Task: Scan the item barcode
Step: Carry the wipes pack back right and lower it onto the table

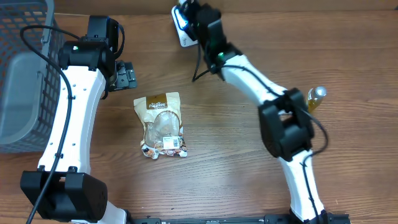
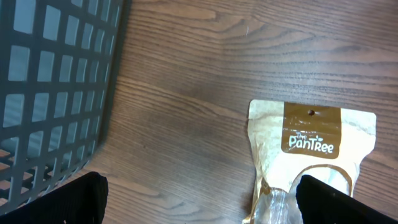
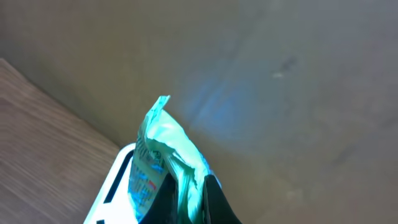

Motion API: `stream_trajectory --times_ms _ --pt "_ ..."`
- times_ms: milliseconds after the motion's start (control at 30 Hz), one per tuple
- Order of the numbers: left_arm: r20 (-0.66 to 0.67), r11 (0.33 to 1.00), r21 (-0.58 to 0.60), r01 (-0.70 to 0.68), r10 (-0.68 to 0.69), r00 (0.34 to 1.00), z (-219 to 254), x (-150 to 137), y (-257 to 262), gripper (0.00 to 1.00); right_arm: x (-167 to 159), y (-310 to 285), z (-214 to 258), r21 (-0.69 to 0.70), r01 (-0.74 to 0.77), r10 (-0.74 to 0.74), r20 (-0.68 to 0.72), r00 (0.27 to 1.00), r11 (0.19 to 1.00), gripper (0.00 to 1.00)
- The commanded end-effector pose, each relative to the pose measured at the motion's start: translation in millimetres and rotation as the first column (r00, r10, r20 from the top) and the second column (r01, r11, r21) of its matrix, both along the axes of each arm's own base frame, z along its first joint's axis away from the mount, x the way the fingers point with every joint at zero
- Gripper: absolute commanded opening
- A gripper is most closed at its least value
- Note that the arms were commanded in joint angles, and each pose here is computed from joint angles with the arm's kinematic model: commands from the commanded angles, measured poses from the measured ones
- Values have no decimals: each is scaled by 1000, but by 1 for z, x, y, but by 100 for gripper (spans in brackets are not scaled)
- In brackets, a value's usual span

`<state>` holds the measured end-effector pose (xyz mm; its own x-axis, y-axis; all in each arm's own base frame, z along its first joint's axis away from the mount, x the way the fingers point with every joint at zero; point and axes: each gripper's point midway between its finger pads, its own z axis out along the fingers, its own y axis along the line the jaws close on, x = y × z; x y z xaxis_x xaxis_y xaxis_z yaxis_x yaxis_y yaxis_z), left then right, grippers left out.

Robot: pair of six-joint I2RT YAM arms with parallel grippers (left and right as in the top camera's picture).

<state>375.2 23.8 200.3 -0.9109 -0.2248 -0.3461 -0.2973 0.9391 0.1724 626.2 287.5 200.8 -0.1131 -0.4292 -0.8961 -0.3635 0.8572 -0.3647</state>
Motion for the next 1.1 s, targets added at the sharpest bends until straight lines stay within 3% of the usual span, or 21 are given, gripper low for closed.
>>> stream_trajectory --times_ms 0,100,200,300,433,533,800,1067 --pt "9 1000 14 -2 2 1000 4 3 4 99 -30 -26 120 276 -69 72 -2 997 959 4" --pt "9 1000 14 -2 2 1000 4 3 4 100 -71 -37 119 387 -113 213 -224 951 915 4" --pt "9 1000 14 -2 2 1000 4 3 4 99 -107 -59 107 483 -25 266 -438 858 875 4" --pt "9 1000 14 -2 2 1000 4 3 4 100 -140 -85 82 500 109 272 -627 730 859 4" --pt "9 1000 14 -2 2 1000 4 3 4 100 -183 -118 35 396 293 213 -839 501 871 4" --pt "9 1000 14 -2 2 1000 4 3 4 100 -205 -128 14 331 351 186 -902 389 876 4" --pt "9 1000 14 -2 2 1000 4 3 4 99 -253 -147 -17 142 421 76 -982 171 896 4" --pt "9 1000 14 -2 2 1000 4 3 4 100 -294 -167 -42 -41 434 -39 -999 -13 900 4"
